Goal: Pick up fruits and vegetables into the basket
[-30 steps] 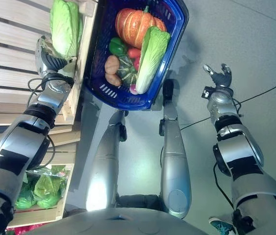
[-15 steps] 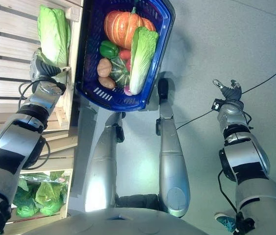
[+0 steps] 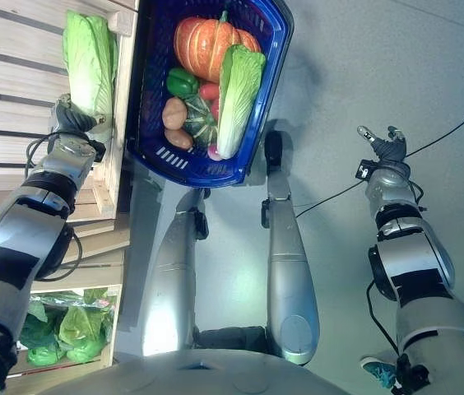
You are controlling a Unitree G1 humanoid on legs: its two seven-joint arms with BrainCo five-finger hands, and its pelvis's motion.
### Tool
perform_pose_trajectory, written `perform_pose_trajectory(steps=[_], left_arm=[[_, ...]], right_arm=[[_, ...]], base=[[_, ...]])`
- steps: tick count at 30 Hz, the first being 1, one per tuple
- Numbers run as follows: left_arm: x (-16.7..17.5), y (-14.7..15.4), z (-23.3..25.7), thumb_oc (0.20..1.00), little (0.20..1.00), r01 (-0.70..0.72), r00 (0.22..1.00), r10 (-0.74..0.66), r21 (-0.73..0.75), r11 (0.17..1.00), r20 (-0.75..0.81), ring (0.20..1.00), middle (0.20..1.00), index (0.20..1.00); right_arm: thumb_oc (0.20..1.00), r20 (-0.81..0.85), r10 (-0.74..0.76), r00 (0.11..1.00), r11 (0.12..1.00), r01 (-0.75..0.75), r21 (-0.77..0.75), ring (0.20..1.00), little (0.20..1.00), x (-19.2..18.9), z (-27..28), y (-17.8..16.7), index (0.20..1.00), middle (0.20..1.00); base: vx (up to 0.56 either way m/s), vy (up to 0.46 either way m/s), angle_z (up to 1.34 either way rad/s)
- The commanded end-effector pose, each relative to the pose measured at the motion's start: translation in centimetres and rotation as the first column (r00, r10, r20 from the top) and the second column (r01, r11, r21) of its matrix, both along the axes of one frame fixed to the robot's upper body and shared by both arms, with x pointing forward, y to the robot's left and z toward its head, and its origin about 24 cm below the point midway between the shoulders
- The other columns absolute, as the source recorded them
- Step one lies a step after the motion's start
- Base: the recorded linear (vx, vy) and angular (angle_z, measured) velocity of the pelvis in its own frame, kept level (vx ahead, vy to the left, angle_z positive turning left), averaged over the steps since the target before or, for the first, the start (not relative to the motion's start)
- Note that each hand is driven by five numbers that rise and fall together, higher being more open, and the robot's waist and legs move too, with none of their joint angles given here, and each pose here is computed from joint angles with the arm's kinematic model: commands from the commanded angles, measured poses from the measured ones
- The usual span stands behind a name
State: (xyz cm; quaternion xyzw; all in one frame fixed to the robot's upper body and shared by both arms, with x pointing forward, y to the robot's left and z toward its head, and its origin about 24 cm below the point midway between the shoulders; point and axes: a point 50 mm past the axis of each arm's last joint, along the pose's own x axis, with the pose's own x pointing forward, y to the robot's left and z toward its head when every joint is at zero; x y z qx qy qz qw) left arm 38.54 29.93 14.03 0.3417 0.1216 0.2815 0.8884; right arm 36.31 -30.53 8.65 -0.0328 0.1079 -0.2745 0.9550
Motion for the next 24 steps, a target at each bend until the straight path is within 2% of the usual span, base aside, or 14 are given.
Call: perform_pose_trajectory(steps=[1, 14, 19, 24], left_arm=[[-1.8, 2.0, -3.2, 0.2, 0.2, -0.064, 0.992, 0.051, -0.103, 0.993, -0.119, 0.2, 0.2, 0.2], [-1.2, 0.7, -3.4, 0.2, 0.2, 0.014, 0.996, -0.032, -0.204, 0.979, -0.085, 0.2, 0.2, 0.2], [-0.9, 0.4, -2.7, 0.2, 0.2, 0.046, 0.996, -0.022, -0.307, 0.951, 0.083, 0.2, 0.2, 0.2], [-1.2, 0.4, -2.2, 0.2, 0.2, 0.077, 0.959, 0.036, -0.383, 0.92, 0.279, 0.2, 0.2, 0.2]], right_arm=[[1.0, -0.05, -0.044, 0.998, 0.999, 0.044, -0.014, 1.0, 1.0, -1.2, -1.4, -1.0, 1.0, 1.0], [1.0, -0.042, -0.033, 0.999, 0.999, 0.033, 0.004, 1.0, 1.0, -0.8, -1.4, -0.2, 1.0, 1.0], [1.0, -0.013, -0.022, 1.0, 0.999, 0.023, 0.025, 1.0, 1.0, -0.8, -1.5, 0.0, 1.0, 1.0], [1.0, 0.032, -0.01, 0.999, 0.999, 0.008, 0.04, 1.0, 1.0, -0.7, -1.7, 0.7, 1.0, 1.0]], base=[[0.0, 0.0, 0.0], [0.0, 0.0, 0.0], [0.0, 0.0, 0.0], [0.0, 0.0, 0.0]])
